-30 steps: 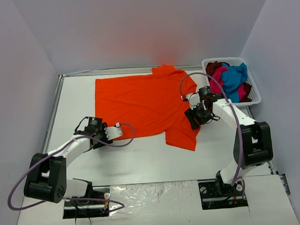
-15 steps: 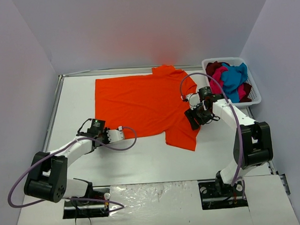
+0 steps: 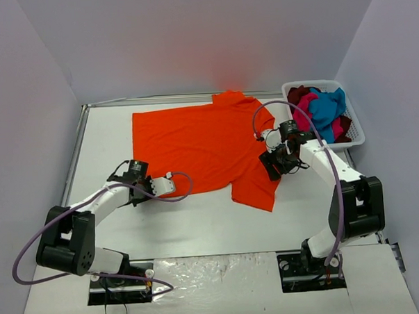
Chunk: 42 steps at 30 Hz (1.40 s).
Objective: Fold and stack the t-shirts
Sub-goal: Grap the side of the flattened tshirt closest away from the robot with both arms
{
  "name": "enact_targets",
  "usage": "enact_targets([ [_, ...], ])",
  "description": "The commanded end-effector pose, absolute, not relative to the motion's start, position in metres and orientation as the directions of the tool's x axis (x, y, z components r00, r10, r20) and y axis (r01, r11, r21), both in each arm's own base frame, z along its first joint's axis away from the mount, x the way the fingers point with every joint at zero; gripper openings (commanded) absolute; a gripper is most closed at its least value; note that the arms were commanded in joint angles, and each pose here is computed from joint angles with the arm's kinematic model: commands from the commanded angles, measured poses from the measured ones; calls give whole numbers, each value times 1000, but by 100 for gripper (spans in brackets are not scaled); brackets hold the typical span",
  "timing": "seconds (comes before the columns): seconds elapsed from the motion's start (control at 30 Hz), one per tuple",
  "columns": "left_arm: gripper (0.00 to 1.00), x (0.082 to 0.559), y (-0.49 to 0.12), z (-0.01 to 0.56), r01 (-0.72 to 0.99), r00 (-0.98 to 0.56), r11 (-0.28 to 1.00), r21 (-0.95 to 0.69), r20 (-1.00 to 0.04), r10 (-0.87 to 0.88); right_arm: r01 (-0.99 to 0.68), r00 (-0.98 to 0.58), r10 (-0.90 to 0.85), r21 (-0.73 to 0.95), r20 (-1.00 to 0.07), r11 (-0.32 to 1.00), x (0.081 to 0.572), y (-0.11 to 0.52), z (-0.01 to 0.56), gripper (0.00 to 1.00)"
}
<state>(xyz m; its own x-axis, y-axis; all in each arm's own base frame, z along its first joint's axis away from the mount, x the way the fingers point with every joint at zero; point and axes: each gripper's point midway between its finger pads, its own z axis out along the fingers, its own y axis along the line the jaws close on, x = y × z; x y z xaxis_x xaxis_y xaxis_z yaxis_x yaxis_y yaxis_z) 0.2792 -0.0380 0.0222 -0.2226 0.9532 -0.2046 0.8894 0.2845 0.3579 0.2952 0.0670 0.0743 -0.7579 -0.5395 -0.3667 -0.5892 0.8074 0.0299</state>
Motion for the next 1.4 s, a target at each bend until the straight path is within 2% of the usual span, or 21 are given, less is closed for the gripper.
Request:
enact_targets([
  [0.0,2,254,-55,46,920,-260,328,214,-295,920,-627,-710,-574,-5,-408,779,288,65,109,54],
  [0.07,2,256,-58,61,917,-269,342,205,-315,910,-675,-678,-613,16,-406,737,277,72,115,55],
  [0.23,2,265,-55,71,904,-304,375,204,-310,901,-750,-583,-700,-60,-412,659,264,75,126,56],
  [0.33,2,268,-53,64,897,-338,401,183,-298,893,-800,-522,-765,-96,-377,592,253,77,122,56],
  [0.53,2,287,-49,49,848,-434,497,184,-295,851,-885,-419,-850,-64,-318,461,231,82,109,56],
  [0.87,2,334,-36,42,703,-630,705,95,-376,679,-958,-284,-955,53,-83,280,198,86,71,51],
  [1.03,2,341,-28,41,677,-651,727,113,-370,663,-974,-202,-979,105,-12,200,186,95,53,51],
  [1.37,2,344,-17,33,645,-678,753,126,-360,641,-974,-145,-986,163,80,156,176,95,28,49],
])
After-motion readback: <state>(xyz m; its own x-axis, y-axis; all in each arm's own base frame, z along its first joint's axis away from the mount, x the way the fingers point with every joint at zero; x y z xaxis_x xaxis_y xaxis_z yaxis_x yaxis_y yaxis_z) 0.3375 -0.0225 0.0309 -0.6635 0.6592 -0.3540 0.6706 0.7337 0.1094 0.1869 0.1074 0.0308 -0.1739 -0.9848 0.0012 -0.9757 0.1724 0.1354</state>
